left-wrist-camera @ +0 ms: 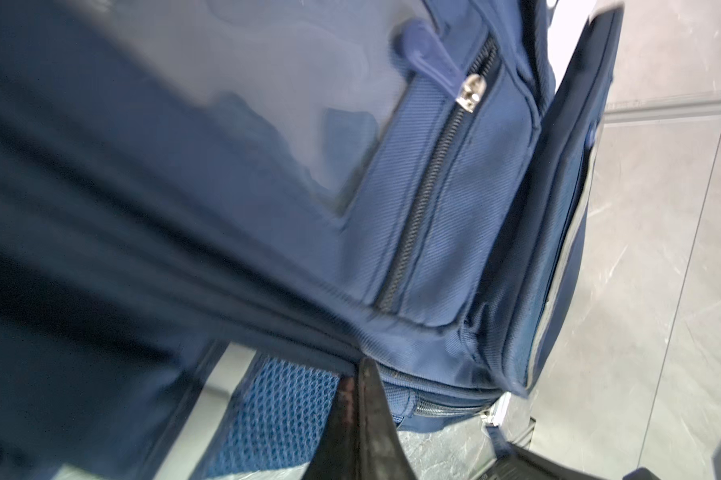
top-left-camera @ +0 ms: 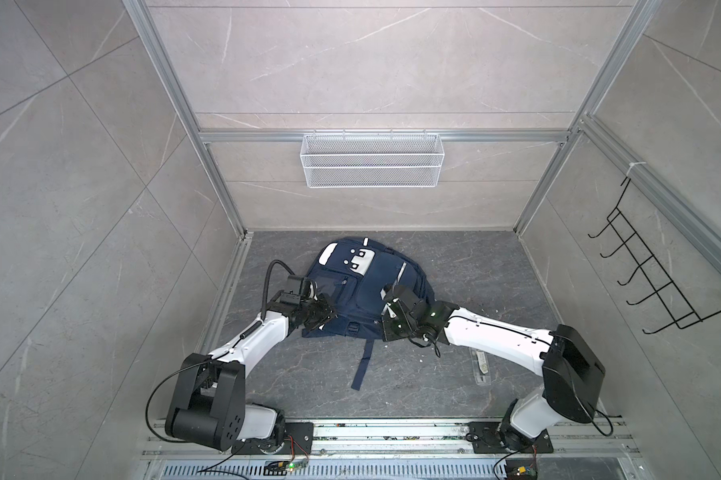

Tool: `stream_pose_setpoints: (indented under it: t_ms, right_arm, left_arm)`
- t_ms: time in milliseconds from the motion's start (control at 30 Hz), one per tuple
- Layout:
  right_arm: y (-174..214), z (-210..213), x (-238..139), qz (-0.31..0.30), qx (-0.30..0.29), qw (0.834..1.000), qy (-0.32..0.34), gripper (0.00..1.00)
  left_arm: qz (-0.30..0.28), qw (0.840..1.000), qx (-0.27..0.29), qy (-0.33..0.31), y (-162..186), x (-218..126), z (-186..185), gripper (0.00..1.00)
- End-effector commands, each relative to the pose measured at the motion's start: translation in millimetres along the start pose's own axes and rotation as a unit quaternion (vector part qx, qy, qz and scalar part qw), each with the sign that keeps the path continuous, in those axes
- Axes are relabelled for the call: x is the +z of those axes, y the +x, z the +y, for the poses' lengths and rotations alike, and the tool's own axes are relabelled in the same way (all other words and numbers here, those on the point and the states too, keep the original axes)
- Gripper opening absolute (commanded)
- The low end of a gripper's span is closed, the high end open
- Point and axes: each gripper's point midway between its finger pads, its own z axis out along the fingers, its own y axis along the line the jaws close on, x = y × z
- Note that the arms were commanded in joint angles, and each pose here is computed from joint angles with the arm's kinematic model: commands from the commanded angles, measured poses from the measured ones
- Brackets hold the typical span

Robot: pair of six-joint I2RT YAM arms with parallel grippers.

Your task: Pack the student bag

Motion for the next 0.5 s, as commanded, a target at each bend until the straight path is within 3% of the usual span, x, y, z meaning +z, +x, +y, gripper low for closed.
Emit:
stream_pose_setpoints:
  t_ms: [0,167,467]
  right_arm:
    - [13,-40,-15,0.022,0.012,0.999,0.046,0.0]
    - [10,-44,-22,0.022,0.015,0.999,0.044,0.0]
    - [6,-7,-17,0.018,0.004,1.0,0.001,0.0]
  left_arm:
    - [-0.054,0.998,0.004,-0.039,-21,-16,21,0.0]
    - [-0.058,0.997,0.006,-0.042,-26,-16,22,0.0]
    - [-0.052,0.998,-0.004,-0.031,-49,3,10,0.0]
